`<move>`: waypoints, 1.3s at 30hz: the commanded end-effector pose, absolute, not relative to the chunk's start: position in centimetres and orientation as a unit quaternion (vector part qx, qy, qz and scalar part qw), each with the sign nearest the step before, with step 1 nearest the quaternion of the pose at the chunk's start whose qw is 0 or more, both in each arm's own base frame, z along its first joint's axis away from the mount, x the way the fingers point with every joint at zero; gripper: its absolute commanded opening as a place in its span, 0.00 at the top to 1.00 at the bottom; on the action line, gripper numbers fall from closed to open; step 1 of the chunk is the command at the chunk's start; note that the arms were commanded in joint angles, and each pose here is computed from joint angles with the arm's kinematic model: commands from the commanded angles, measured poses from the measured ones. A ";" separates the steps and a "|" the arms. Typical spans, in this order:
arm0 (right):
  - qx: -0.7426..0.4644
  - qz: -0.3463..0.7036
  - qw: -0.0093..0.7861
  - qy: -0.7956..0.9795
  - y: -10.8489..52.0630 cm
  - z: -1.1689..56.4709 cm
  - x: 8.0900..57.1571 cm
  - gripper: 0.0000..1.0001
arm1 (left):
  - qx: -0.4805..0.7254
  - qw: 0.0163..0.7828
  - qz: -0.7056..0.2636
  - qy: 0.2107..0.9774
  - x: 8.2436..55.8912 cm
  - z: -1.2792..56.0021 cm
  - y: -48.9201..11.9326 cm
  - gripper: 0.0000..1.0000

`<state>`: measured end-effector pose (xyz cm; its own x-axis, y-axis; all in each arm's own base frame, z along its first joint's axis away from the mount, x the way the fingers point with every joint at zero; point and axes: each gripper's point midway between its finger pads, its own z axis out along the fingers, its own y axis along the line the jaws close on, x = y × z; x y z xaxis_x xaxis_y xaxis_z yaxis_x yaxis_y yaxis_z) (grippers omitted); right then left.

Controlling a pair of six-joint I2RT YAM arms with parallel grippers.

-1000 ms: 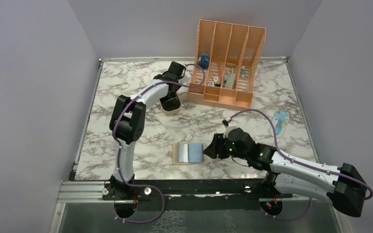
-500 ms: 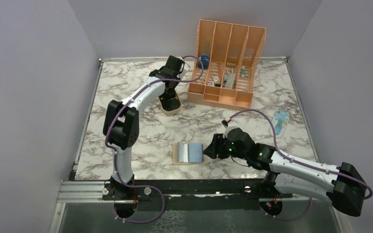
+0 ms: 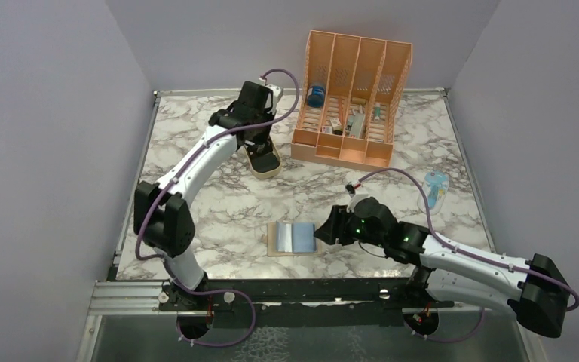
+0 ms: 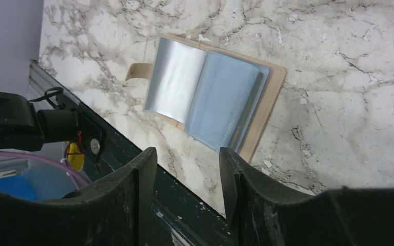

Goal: Put the credit cards into the card holder
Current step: Pick up the credit card from the storage box, then turn over the card slot in the card holder.

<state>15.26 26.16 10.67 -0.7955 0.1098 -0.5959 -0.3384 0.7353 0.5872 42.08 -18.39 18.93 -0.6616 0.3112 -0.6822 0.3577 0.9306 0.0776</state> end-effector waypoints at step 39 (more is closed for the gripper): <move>-0.033 0.371 0.216 0.902 31.4 6.3 15.8 0.47 | 0.045 0.184 -0.353 0.916 20.0 7.7 -20.9 1.00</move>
